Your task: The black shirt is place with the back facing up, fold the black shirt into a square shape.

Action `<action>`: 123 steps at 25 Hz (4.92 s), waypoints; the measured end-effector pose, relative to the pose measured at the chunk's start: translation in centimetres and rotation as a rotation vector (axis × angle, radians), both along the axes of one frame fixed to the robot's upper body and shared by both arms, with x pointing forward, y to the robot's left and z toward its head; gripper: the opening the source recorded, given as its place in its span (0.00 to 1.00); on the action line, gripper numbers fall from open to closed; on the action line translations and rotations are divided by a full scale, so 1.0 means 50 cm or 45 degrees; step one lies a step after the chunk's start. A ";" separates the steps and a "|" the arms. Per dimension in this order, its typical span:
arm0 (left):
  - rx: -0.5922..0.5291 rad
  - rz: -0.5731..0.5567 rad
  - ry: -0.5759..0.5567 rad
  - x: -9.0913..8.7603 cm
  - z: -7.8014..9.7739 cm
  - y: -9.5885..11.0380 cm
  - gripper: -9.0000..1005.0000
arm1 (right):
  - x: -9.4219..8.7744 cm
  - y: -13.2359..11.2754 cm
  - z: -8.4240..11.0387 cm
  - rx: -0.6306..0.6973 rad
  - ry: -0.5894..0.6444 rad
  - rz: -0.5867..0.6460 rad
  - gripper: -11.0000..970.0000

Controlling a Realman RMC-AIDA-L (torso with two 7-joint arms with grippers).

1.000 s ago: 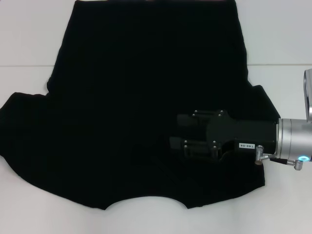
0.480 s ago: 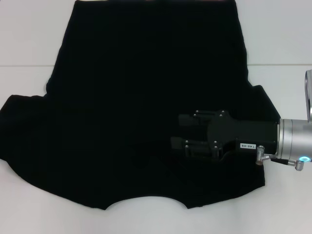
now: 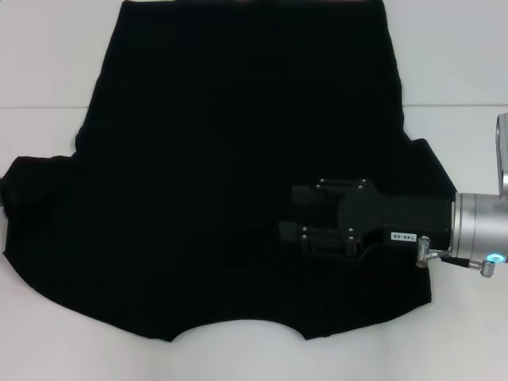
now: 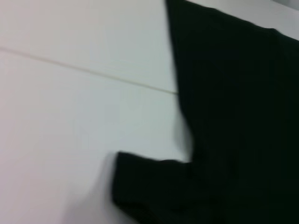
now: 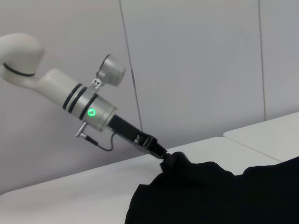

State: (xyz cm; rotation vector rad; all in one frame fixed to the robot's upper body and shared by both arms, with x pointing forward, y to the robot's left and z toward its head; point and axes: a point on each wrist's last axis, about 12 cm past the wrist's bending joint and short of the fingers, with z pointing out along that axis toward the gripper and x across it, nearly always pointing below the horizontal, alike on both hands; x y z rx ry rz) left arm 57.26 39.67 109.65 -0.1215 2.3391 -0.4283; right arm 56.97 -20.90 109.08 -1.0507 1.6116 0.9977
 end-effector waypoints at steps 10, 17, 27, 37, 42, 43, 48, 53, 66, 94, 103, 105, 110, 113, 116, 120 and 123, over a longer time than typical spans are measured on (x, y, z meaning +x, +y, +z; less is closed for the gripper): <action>-0.035 -0.456 -0.093 0.041 0.023 -0.141 0.03 | -0.004 -0.005 -0.003 0.002 0.007 -0.005 0.71; -0.061 -0.592 -0.097 0.026 0.000 -0.188 0.04 | -0.004 -0.008 -0.003 0.011 0.006 -0.015 0.71; -0.152 -0.641 -0.124 0.034 0.001 -0.223 0.06 | 0.008 -0.022 0.012 0.038 -0.004 -0.062 0.71; -0.494 -1.054 -0.549 -0.025 0.035 -0.285 0.40 | 0.061 -0.138 0.058 0.103 0.374 -0.434 0.71; -0.411 -1.252 -0.704 -0.049 0.014 -0.320 0.61 | 0.084 -0.213 0.066 0.039 0.642 -0.676 0.71; -0.375 -1.300 -0.732 -0.055 0.008 -0.326 0.65 | 0.086 -0.225 0.069 0.023 0.677 -0.711 0.71; -0.272 -1.415 -0.777 -0.065 -0.004 -0.338 0.92 | 0.090 -0.263 0.078 -0.087 0.834 -0.858 0.70; -0.177 -1.527 -0.762 -0.070 -0.015 -0.344 0.91 | 0.093 -0.276 0.075 -0.230 0.947 -0.957 0.70; -0.094 -1.611 -0.715 -0.067 -0.023 -0.356 0.89 | 0.103 -0.270 0.054 -0.310 0.994 -1.049 0.68; -0.065 -1.566 -0.712 -0.062 -0.028 -0.350 0.86 | 0.114 -0.197 -0.006 -0.374 0.965 -1.040 0.26; -0.069 -1.562 -0.717 -0.062 -0.027 -0.351 0.86 | 0.107 -0.221 -0.007 -0.363 0.935 -1.061 0.07; -0.073 -1.562 -0.716 -0.063 -0.027 -0.351 0.85 | 0.103 -0.235 -0.007 -0.356 0.922 -1.078 0.04; -0.090 -1.557 -0.713 -0.064 -0.028 -0.352 0.85 | 0.090 -0.279 -0.003 -0.323 0.883 -1.146 0.02; -0.094 -1.553 -0.713 -0.065 -0.028 -0.352 0.85 | 0.080 -0.301 -0.004 -0.299 0.867 -1.183 0.02; -0.096 -1.553 -0.712 -0.065 -0.028 -0.352 0.85 | 0.076 -0.314 -0.004 -0.272 0.848 -1.201 0.02; -0.098 -1.554 -0.712 -0.066 -0.028 -0.352 0.84 | 0.074 -0.317 -0.007 -0.253 0.832 -1.210 0.02; -0.099 -1.553 -0.711 -0.066 -0.028 -0.352 0.84 | 0.075 -0.315 -0.008 -0.252 0.825 -1.217 0.02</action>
